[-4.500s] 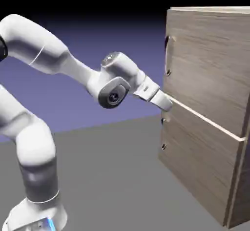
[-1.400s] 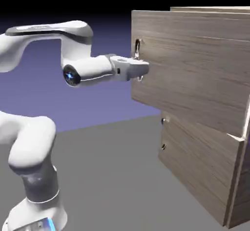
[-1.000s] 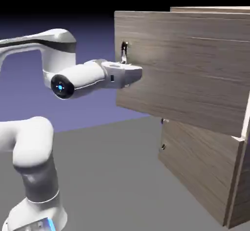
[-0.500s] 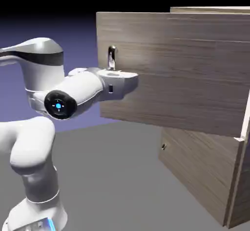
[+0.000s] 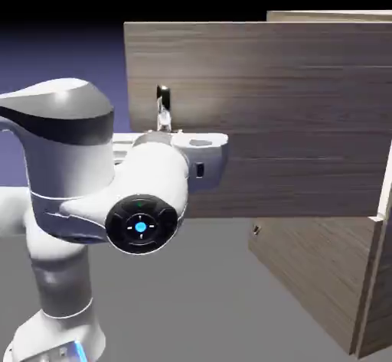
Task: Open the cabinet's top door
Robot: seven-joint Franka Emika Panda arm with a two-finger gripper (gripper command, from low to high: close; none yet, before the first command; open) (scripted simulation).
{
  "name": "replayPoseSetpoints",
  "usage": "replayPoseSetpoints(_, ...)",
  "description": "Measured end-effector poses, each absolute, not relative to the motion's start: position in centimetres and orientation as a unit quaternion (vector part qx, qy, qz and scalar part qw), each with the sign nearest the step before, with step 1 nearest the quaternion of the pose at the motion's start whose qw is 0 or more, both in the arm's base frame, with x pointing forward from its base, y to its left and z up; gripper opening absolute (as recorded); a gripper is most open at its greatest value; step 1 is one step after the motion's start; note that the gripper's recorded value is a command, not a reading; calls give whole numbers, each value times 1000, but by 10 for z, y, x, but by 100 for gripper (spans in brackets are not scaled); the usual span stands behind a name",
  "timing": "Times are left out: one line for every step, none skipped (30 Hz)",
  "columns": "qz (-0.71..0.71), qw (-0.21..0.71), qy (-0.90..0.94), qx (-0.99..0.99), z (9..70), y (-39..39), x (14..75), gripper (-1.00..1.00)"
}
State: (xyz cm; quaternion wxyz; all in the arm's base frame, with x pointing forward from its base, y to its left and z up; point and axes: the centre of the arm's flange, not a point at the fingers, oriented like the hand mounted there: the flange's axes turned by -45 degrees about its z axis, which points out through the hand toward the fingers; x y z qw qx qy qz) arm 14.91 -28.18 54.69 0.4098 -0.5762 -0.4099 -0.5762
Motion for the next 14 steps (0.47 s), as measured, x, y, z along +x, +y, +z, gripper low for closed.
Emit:
replayPoseSetpoints(-572,416,-416,-572,547,-291,149,-100)
replayPoseSetpoints(-567,423,-423,-567,547,-301,150,-100)
replayPoseSetpoints(-562,429,-429,-562,547,-310,151,-100)
replayPoseSetpoints(-558,435,-435,-558,547,-319,151,-100)
replayPoseSetpoints(-553,440,-440,-553,547,-328,152,-100)
replayPoseSetpoints(-549,446,-446,-549,547,-336,154,-100)
replayPoseSetpoints(-544,452,-452,-544,547,-345,155,-100)
replayPoseSetpoints(-540,457,-457,-540,547,-353,156,-100)
replayPoseSetpoints(-535,462,-462,-535,547,-361,158,-100)
replayPoseSetpoints(-531,467,-467,-531,547,-369,160,-100)
replayPoseSetpoints(-526,472,-472,-526,547,-377,162,-100)
replayPoseSetpoints(-522,477,-477,-522,547,-385,164,-100)
replayPoseSetpoints(-517,482,-482,-517,547,-392,166,-100)
replayPoseSetpoints(-513,487,-487,-513,547,-399,168,-100)
